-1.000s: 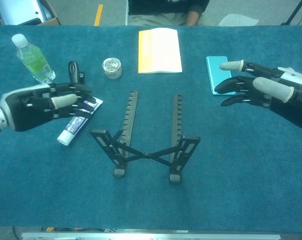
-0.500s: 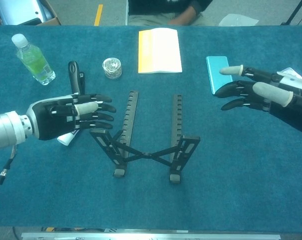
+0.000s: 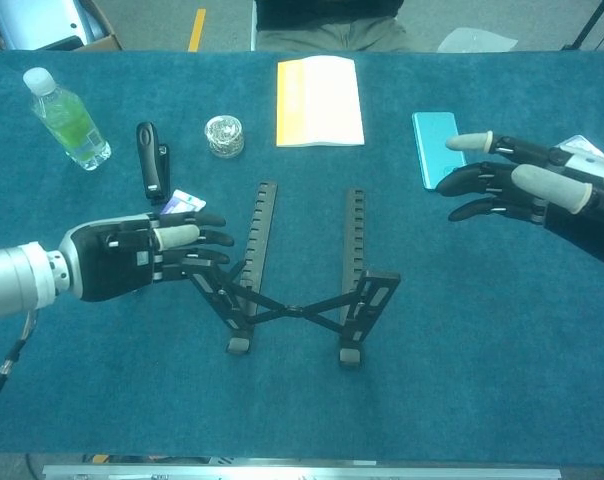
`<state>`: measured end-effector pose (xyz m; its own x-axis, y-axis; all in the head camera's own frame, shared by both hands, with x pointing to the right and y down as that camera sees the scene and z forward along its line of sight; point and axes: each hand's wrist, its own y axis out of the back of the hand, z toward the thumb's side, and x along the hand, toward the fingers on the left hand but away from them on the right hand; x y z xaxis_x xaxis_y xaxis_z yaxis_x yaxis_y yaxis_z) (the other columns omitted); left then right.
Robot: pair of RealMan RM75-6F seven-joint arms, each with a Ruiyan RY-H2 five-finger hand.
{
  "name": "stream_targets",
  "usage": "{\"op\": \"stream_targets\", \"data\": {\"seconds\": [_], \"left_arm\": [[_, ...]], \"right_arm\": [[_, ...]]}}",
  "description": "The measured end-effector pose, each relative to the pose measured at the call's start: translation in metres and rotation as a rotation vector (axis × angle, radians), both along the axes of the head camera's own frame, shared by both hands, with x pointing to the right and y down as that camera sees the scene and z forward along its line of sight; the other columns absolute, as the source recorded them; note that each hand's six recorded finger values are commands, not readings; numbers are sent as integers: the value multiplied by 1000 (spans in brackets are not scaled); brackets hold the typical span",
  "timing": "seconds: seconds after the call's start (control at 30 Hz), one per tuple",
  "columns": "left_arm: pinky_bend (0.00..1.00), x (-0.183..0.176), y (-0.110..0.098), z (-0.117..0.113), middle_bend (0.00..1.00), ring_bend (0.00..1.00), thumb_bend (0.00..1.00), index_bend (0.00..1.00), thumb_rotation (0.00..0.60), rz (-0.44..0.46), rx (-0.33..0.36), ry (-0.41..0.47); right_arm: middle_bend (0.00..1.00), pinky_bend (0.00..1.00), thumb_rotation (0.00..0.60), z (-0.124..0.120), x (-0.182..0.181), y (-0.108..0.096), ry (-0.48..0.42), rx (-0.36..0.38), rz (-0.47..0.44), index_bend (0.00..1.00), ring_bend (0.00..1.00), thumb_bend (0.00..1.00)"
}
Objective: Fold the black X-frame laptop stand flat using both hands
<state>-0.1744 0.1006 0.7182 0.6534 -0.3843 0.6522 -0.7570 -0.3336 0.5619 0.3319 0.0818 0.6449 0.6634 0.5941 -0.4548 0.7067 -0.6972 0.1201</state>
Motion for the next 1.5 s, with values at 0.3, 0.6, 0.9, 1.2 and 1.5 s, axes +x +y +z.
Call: {"op": "stream_targets", "data": {"seconds": [0.3,0.6,0.9,1.2,1.5], "left_arm": [[268,-2,0,2,374,311,472,362,600,-5,-17,-1],[268,-4,-33,-9,374,311,473,361,600,-20,75,-20],[268,19,-18,-17,374,310,472,361,600,-71,-58,64],[268,26,-7,-7,374,310,473,361,600,-81,-114,71],[268,25,6,-5,374,310,473,361,600,-86,-168,71]], "right_arm": [[300,238,350,-1,1,-1,-4,2,-1,149,183,381],[300,238,350,-3,3,0,-15,5,0,149,183,380],[300,238,349,-2,6,-2,-9,6,10,149,183,381],[300,238,350,0,12,-2,-4,5,21,149,183,381],[300,238,350,1,14,-2,-6,-2,29,149,183,381]]}}
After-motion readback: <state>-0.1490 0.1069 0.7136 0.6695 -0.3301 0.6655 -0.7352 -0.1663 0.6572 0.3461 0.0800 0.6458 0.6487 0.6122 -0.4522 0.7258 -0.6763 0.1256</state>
